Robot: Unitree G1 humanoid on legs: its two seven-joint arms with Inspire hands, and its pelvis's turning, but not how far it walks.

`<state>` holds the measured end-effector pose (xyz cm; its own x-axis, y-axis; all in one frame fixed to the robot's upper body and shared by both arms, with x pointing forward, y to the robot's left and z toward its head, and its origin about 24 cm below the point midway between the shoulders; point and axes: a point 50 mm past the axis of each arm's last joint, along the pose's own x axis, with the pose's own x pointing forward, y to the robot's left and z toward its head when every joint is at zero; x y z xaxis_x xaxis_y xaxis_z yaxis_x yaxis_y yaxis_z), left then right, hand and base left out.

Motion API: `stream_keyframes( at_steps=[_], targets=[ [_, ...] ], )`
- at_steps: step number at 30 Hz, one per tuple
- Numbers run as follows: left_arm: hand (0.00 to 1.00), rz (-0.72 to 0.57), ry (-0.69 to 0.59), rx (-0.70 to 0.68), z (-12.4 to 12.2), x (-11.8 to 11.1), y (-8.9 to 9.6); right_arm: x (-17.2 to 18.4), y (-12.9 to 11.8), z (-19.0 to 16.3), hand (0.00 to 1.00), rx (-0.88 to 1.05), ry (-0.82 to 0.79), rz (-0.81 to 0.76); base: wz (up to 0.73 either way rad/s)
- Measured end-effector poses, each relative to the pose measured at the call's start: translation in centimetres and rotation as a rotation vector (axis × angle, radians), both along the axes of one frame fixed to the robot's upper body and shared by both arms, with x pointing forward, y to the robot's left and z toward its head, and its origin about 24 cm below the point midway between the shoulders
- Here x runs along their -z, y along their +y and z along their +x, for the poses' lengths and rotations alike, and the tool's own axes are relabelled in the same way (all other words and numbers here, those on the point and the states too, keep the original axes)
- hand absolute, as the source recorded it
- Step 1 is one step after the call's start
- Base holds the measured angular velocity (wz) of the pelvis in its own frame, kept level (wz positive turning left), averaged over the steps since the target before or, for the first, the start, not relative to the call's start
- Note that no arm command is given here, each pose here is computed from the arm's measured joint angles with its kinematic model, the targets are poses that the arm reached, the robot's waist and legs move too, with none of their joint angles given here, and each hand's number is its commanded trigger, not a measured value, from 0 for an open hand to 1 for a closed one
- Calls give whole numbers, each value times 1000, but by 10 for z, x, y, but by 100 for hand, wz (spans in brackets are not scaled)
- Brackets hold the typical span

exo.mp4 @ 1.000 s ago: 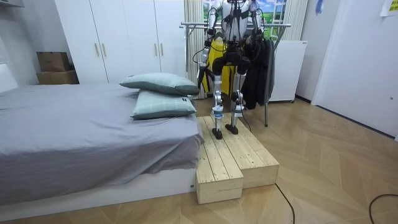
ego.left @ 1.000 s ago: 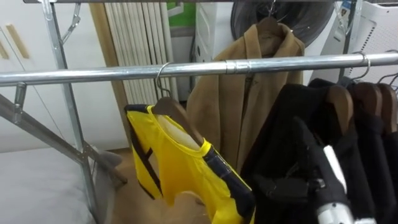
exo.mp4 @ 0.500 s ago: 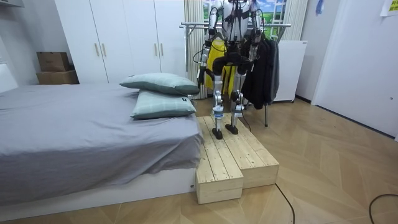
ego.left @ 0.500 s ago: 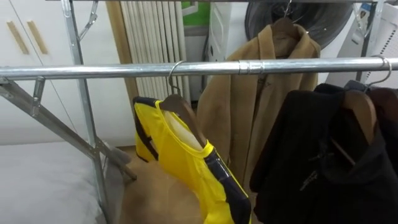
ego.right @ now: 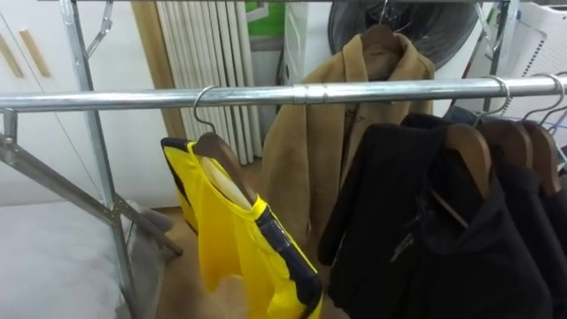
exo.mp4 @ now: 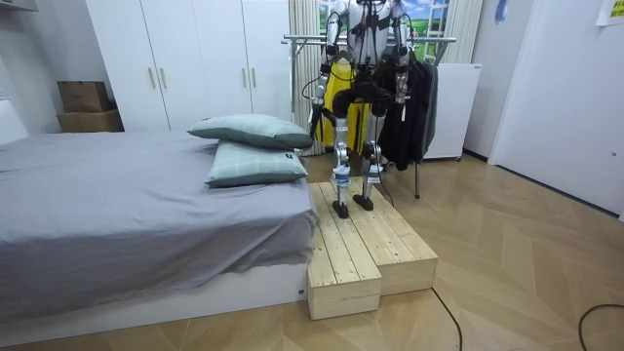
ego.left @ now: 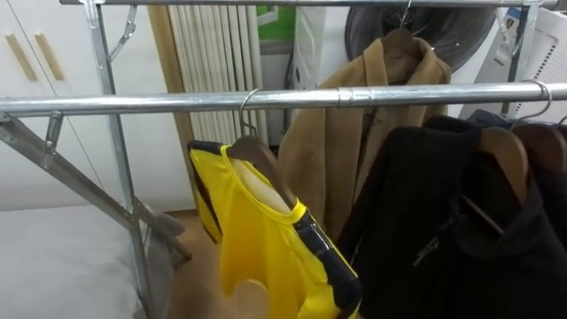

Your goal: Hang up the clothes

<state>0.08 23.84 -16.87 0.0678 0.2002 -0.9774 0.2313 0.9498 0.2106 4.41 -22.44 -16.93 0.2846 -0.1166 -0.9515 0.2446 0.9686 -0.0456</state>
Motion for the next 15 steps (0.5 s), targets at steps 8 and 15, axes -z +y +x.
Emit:
stream_keyframes(
  at_steps=[8, 15],
  targets=[
    [0, -4, 13, -27, -2, 0, -1, 0, -5, -8, 0, 58, 13, -11, 0],
    [0, -7, 1, -64, -1, 1, -2, 0, -5, -9, 0, 56, 20, -24, 0]
  ],
)
